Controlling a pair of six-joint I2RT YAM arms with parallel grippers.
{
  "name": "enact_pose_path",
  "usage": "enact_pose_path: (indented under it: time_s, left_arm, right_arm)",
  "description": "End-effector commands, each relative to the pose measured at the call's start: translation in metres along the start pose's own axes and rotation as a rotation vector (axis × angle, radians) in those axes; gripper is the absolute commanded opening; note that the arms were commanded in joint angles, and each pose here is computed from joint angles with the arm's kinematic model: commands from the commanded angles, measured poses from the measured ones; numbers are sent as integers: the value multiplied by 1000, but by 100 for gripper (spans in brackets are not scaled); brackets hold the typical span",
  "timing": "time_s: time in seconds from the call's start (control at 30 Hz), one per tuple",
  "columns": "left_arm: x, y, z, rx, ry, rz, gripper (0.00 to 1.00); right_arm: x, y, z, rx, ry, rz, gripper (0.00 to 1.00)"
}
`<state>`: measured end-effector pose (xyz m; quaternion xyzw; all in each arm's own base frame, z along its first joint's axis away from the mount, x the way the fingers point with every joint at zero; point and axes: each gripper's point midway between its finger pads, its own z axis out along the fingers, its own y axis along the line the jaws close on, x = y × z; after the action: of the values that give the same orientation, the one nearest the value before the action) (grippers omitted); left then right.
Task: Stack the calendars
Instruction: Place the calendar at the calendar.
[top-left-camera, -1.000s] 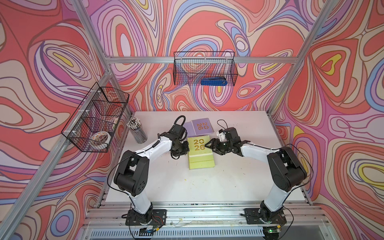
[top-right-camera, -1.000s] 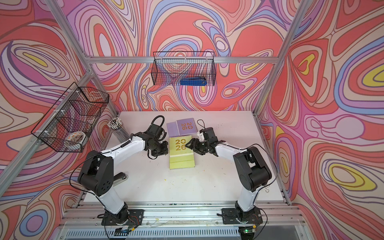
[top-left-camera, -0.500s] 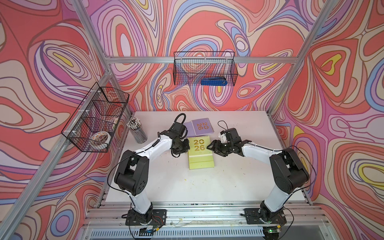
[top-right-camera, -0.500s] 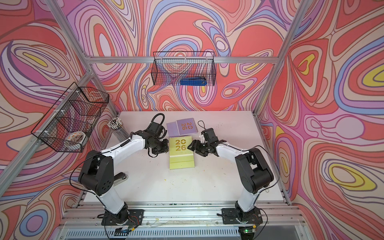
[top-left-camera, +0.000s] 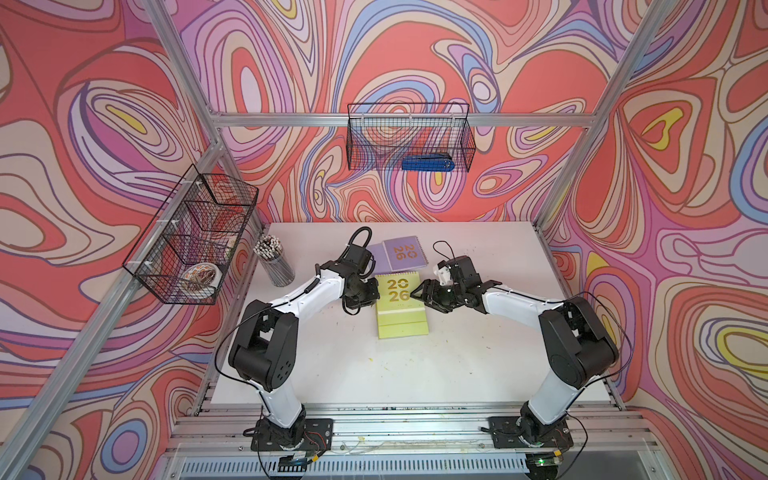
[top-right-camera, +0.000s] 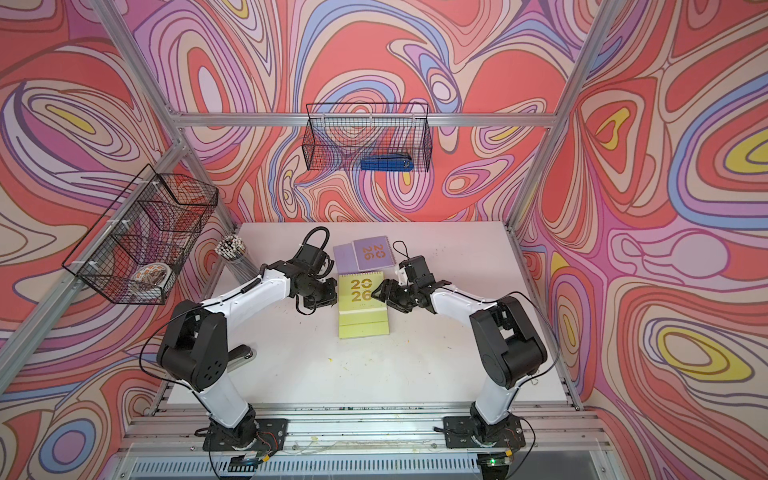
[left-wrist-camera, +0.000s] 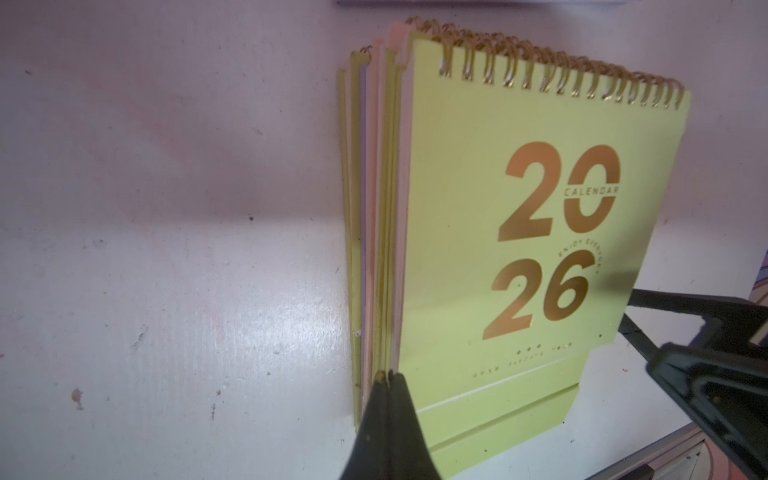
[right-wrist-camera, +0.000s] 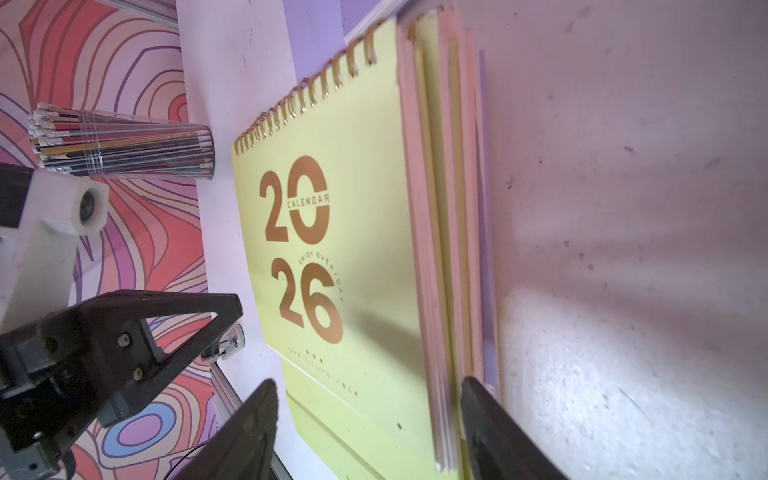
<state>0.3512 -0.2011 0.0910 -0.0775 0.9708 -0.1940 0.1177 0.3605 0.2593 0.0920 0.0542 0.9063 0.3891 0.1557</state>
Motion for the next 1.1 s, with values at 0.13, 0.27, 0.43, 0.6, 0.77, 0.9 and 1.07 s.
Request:
enact_pose_path:
  time_s: [0.13, 0.27, 0.43, 0.6, 0.77, 0.9, 1.07]
  left_arm:
    - [4, 7, 2, -40, 20, 8, 0]
    - [4, 6, 2, -36, 21, 7, 0]
    - [4, 6, 3, -39, 22, 10, 0]
    - [0, 9, 1, -62, 6, 8, 0]
    - [-18, 17, -2, -112, -32, 9, 0]
    - [-38, 24, 0, -144, -49, 3, 0]
    - [-70, 35, 9, -143, -74, -47, 0]
  right_arm:
    - [-4, -2, -6, 48, -23, -22, 70]
    - [-3, 5, -4, 7, -16, -19, 70]
    - [1, 13, -1, -63, 6, -10, 70]
    - [-3, 7, -5, -6, -17, -16, 70]
    - [-30, -4, -23, 101, -97, -33, 72]
    - [-62, -23, -36, 119, -153, 14, 73]
    - [-108, -50, -34, 121, -179, 55, 74]
